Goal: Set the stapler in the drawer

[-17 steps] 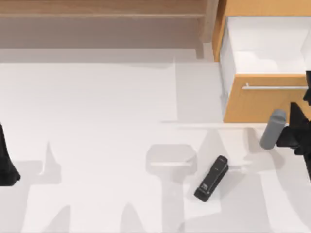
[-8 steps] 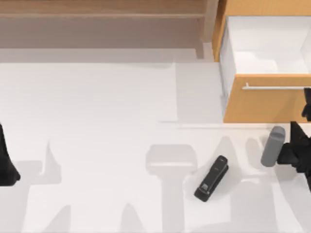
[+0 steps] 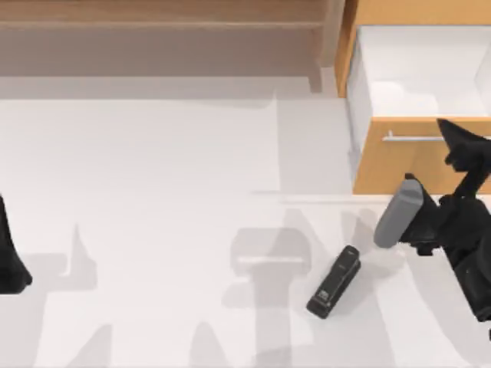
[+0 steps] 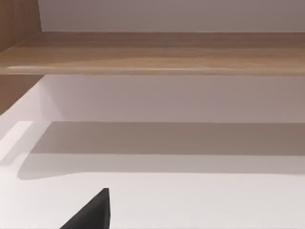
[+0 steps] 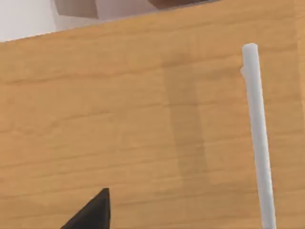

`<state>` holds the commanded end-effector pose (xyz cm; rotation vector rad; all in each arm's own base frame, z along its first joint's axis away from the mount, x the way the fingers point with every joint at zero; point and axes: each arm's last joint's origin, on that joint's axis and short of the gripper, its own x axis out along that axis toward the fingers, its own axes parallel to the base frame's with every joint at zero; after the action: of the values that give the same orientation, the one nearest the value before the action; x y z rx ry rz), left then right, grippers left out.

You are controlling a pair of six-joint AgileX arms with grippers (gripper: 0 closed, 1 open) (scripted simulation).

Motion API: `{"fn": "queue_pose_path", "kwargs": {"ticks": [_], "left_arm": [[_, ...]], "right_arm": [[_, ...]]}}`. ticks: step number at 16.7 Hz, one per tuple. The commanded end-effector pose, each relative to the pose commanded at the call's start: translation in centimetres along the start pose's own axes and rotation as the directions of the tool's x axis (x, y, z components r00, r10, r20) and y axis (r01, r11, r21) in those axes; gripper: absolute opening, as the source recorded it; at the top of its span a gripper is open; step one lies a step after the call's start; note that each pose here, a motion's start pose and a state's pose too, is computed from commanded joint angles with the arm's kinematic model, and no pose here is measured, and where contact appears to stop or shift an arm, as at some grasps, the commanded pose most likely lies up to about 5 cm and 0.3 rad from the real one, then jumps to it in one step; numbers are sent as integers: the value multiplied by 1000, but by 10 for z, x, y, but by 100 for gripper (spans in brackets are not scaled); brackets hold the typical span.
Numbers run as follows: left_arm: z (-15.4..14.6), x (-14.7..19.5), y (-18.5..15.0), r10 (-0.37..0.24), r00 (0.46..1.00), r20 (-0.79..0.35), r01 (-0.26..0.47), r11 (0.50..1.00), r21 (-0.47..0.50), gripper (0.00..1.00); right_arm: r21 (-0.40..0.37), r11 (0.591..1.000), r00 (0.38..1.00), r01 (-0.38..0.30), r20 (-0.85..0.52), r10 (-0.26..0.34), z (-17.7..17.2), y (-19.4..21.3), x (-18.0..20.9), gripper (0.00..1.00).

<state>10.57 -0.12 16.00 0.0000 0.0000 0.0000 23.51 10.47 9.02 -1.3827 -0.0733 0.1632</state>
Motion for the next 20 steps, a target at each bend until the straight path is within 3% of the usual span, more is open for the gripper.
{"fn": "queue_pose_path", "kwargs": {"ticks": [3,6,9,12,14,16,18,20], "left_arm": [[0,0,0,0,1000,0,0,1000,0,100],[0,0,0,0,1000,0,0,1000,0,100],[0,0,0,0,1000,0,0,1000,0,100],[0,0,0,0,1000,0,0,1000,0,100],[0,0,0,0,1000,0,0,1000,0,100],[0,0,0,0,1000,0,0,1000,0,100],[0,0,0,0,1000,0,0,1000,0,100],[0,0,0,0,1000,0,0,1000,0,100]], "right_arm": [[199,977,990,-73,133,47,33,-8,16,100],[405,885,960,-230,241,140,68,-17,33,100],[587,696,910,-412,302,284,99,-24,47,100],[748,426,834,-508,305,459,121,-30,57,100],[844,235,767,-482,276,579,130,-34,62,100],[924,70,686,-377,228,691,136,-38,65,100],[976,-47,593,-211,166,788,139,-43,66,100],[994,-105,489,-10,97,867,140,-48,66,100]]}}
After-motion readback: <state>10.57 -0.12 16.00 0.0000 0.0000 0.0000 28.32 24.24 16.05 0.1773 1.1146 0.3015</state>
